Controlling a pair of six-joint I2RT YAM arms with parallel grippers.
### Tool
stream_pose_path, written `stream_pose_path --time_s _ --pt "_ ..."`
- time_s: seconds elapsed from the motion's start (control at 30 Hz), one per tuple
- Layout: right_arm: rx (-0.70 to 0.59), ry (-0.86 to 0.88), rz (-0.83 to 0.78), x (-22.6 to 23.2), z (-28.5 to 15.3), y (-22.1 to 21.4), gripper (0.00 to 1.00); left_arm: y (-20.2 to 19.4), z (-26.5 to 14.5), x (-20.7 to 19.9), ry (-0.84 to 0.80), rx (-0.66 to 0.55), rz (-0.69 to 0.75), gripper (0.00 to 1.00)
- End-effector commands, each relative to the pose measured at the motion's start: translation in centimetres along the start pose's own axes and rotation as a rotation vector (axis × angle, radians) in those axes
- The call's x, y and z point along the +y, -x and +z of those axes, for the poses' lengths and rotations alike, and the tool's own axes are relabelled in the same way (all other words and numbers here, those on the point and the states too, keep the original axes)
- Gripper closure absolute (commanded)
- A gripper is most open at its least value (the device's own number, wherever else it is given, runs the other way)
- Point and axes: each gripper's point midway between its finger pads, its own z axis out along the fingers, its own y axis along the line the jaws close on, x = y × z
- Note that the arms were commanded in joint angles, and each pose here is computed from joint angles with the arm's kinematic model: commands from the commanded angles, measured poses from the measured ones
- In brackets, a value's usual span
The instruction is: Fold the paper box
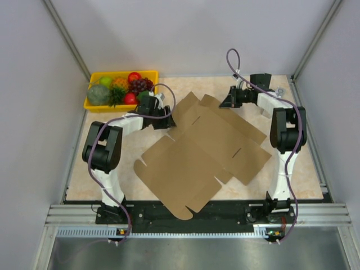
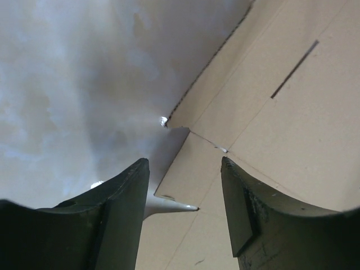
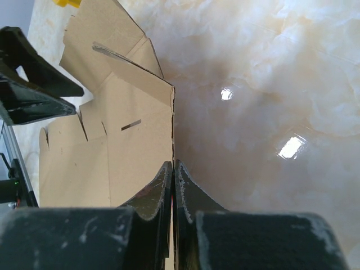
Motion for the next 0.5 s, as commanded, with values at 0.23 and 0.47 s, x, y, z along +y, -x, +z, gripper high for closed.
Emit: stream_pose_path --time_s 0.23,0.47 --pt "-0.073 0.051 -0.081 0.7 -0.7 3.1 1.00 -0.6 1.5 -0.2 -0.051 0.074 -0.014 0.52" --pt "-0.079 0.059 -0.069 0.7 -0.7 3.1 1.00 -0.7 -0.6 -1.9 -0.091 0.016 0.048 0.69"
